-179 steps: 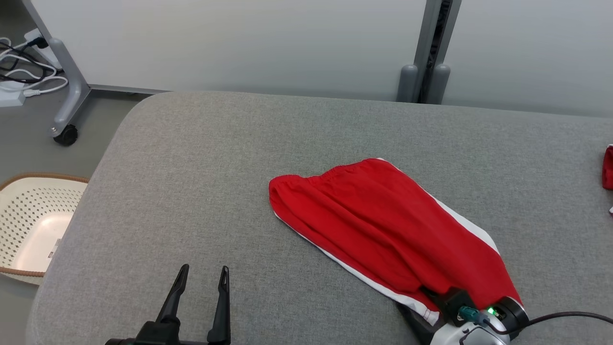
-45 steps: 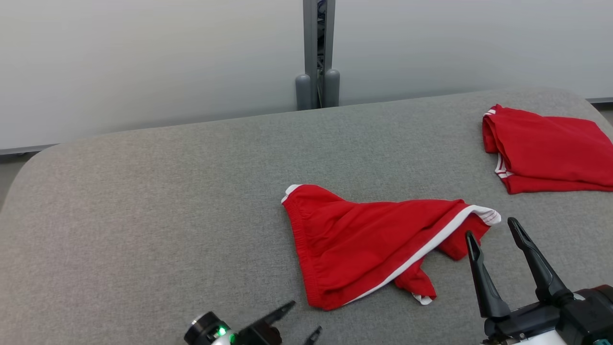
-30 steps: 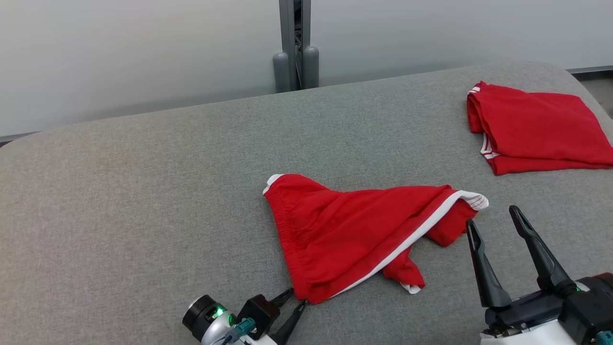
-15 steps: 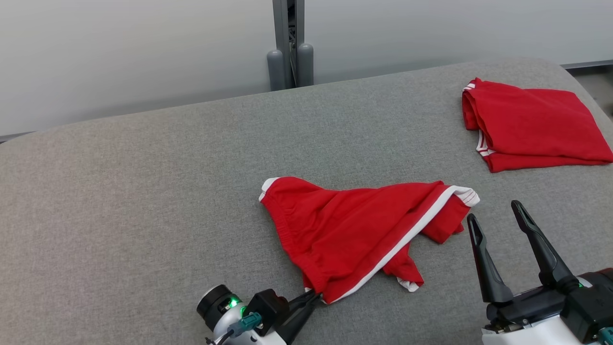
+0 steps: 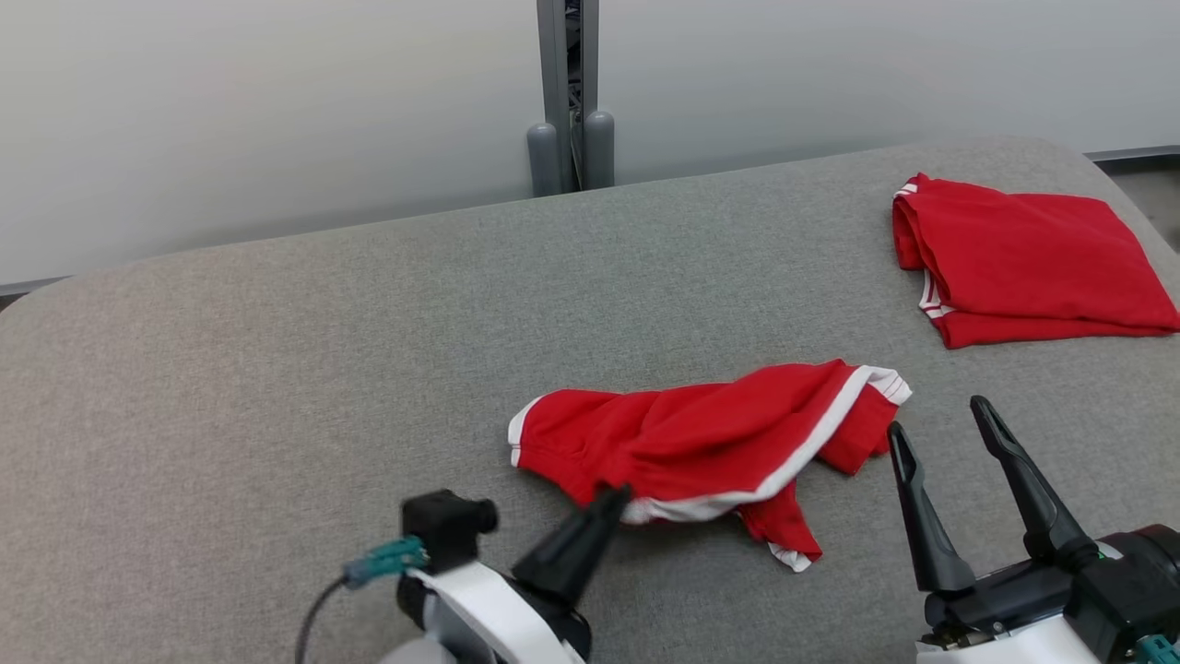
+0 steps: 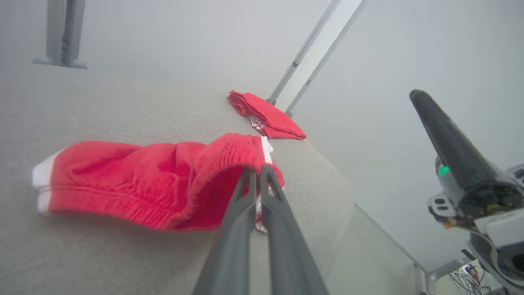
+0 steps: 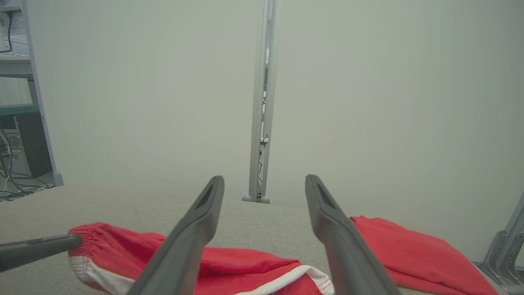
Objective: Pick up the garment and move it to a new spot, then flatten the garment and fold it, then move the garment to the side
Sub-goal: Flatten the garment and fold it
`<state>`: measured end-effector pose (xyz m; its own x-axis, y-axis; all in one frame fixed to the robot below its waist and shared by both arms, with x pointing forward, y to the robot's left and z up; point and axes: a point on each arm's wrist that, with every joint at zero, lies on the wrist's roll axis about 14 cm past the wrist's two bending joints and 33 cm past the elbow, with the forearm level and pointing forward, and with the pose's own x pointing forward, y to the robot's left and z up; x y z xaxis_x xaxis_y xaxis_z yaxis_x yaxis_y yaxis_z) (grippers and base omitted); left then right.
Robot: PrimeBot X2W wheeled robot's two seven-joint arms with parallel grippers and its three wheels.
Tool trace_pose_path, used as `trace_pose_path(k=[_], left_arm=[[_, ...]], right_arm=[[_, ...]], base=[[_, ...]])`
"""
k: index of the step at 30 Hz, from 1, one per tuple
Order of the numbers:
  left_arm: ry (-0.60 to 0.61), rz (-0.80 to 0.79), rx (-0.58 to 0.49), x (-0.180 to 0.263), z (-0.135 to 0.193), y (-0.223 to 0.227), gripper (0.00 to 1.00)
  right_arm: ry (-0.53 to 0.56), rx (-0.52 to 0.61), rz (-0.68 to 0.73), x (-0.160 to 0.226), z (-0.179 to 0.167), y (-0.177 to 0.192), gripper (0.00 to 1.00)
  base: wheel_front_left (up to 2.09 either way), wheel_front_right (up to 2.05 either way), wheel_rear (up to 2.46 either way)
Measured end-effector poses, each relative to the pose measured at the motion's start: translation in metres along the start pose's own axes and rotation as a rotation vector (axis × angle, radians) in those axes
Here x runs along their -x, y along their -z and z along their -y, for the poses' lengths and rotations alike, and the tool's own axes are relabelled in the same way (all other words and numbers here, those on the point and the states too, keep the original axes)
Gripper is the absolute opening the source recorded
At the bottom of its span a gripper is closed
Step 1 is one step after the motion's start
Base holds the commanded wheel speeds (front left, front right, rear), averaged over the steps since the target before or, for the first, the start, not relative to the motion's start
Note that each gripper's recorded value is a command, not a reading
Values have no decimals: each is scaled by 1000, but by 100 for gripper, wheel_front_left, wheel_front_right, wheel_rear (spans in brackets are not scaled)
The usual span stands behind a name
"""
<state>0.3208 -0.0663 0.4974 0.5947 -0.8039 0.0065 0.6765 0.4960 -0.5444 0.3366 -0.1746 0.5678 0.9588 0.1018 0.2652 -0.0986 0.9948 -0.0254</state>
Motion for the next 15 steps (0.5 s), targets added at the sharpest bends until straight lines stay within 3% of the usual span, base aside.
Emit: trace_pose_path(k=[7,15], left_arm=[[-219,78,268,-3,-56,-17,0],[-362,10,308,-7,-106,-5,0]], right_arm=[[7,-2,-2,4,1,0,100],[20,-2,-5,5,3,0,100]], base=[[0,0,0],[0,0,0]])
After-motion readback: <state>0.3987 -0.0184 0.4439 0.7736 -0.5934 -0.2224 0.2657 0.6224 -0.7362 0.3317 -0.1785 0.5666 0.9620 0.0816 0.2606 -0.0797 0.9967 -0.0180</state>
